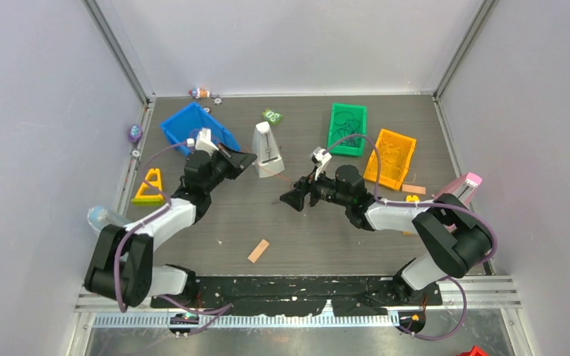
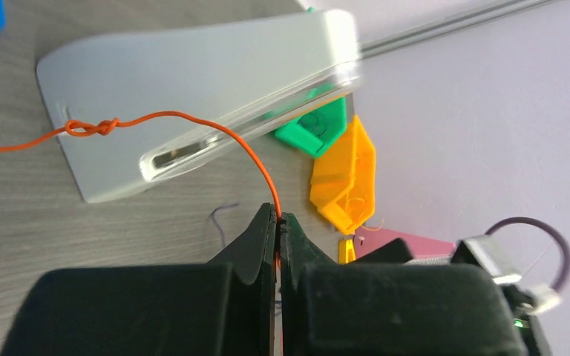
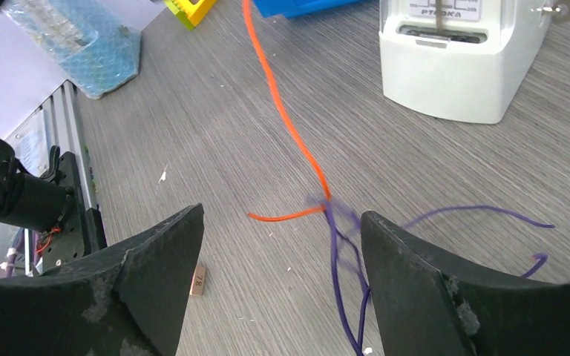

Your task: Untangle the cables

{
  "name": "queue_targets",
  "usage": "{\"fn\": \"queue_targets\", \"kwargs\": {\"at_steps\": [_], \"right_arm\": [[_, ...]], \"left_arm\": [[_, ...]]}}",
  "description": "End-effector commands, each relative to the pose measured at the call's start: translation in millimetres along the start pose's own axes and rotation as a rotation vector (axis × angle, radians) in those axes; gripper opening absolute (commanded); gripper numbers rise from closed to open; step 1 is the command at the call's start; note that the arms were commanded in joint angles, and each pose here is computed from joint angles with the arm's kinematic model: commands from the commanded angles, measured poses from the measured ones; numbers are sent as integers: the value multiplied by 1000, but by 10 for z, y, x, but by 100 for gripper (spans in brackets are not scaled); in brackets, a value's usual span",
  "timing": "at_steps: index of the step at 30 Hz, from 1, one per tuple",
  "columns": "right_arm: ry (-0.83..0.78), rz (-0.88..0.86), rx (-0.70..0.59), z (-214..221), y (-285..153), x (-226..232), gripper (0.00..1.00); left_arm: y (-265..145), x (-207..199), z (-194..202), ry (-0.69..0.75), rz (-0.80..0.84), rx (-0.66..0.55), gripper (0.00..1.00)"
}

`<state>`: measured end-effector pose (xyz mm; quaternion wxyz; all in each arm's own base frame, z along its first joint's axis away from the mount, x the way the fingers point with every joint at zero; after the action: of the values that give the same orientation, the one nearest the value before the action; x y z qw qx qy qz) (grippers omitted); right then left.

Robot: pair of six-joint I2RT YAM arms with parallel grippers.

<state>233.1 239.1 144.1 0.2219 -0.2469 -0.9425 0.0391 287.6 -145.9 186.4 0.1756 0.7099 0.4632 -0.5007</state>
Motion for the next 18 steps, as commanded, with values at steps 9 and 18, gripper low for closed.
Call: {"fn": "queue_targets", "kwargs": {"at_steps": [9,18], "right_arm": [[14,60,-23,-139,52,-98,23],[9,77,-31,-156,32,-102,16]], "left_arm": [[-264,-207,-766,163,-71,-149,0],[-267,-22,-1595,218,-284,-247,0]]}}
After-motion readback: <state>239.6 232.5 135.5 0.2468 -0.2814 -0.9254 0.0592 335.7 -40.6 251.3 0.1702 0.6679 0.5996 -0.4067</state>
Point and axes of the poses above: each gripper's point midway between its finger pads, its own y axis out along the fingers, its own x axis along the line the jaws close on, z = x × y, the point moved 9 cm from there along -y, back along the fingers, and after that the axes turned 1 degree about -y, right-handed, at the moved point
